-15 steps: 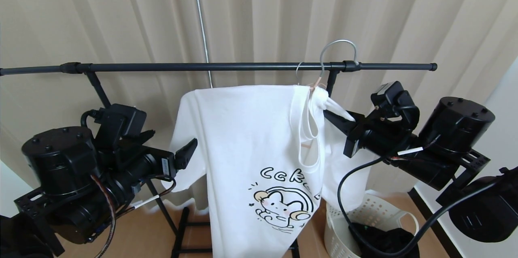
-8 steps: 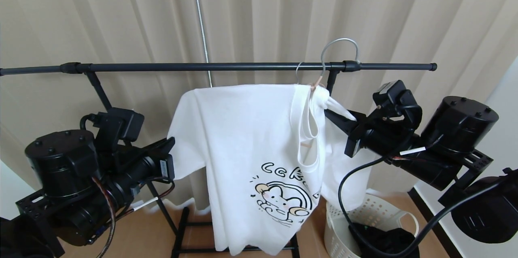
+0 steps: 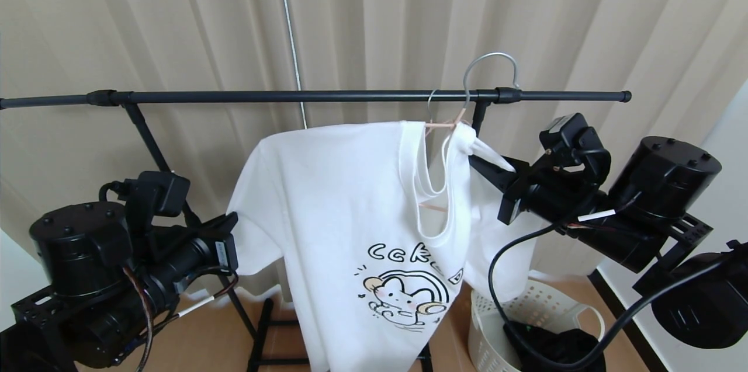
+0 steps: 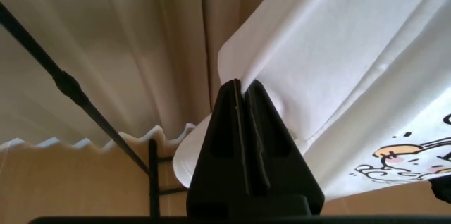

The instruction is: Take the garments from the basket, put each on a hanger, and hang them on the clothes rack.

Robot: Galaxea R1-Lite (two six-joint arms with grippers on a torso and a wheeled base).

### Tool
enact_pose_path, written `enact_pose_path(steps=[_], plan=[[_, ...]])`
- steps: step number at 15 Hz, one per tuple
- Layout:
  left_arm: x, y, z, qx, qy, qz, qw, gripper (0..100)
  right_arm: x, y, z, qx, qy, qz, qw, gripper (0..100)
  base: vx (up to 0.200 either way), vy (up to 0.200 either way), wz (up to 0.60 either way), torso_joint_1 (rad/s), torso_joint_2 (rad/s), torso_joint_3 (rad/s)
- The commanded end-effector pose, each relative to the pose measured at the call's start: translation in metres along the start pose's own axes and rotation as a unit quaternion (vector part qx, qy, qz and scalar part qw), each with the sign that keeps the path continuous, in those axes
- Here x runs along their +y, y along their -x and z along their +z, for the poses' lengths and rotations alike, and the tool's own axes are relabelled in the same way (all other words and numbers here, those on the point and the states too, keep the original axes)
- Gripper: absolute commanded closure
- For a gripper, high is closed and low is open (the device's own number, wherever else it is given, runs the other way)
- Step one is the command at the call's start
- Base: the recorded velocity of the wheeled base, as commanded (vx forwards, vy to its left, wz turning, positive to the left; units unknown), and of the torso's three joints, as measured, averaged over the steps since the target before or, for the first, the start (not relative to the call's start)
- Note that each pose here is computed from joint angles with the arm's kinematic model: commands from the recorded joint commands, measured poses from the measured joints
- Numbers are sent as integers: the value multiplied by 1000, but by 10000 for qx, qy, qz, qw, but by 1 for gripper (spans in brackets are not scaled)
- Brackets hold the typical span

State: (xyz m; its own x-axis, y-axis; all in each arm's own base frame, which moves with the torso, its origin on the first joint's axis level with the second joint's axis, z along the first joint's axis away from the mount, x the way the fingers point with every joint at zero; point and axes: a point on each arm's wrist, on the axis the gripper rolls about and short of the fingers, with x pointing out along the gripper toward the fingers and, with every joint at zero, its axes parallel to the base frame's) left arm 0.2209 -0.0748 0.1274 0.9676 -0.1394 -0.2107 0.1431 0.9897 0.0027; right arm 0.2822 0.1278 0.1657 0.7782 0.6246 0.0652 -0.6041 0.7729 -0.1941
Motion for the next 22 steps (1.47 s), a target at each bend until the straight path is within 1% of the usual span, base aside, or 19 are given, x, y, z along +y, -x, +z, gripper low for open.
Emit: enact_pose_path(steps=[1, 6, 9, 11, 12, 14, 22], plan=[[2, 1, -2, 51, 105, 42, 9999, 100, 0, 0, 1, -13, 6, -6, 10000, 100, 0, 0, 0, 0, 0, 0], [7, 4, -10, 193, 140, 124, 9996, 100, -1, -1, 0, -13, 6, -6, 10000, 100, 0, 0, 0, 0, 0, 0], [9, 6, -15, 302, 335, 174, 9988, 100, -1, 0, 0, -11, 7, -14, 10000, 100, 0, 0, 0, 0, 0, 0], [12, 8, -18, 361, 345, 231, 9985, 100, -3, 0, 0, -7, 8, -36, 10000, 100, 0, 0, 0, 0, 0, 0], [14, 8, -19, 374, 398, 271, 9981, 100, -4, 0, 0, -4, 9, -51, 10000, 100, 0, 0, 0, 0, 0, 0], [13, 8, -20, 412, 405, 251, 9980, 100, -4, 1, 0, -2, 10, -59, 10000, 100, 0, 0, 0, 0, 0, 0], [13, 9, -18, 355, 405, 209, 9983, 100, -4, 1, -1, 19, 3, -55, 10000, 100, 0, 0, 0, 0, 0, 0]])
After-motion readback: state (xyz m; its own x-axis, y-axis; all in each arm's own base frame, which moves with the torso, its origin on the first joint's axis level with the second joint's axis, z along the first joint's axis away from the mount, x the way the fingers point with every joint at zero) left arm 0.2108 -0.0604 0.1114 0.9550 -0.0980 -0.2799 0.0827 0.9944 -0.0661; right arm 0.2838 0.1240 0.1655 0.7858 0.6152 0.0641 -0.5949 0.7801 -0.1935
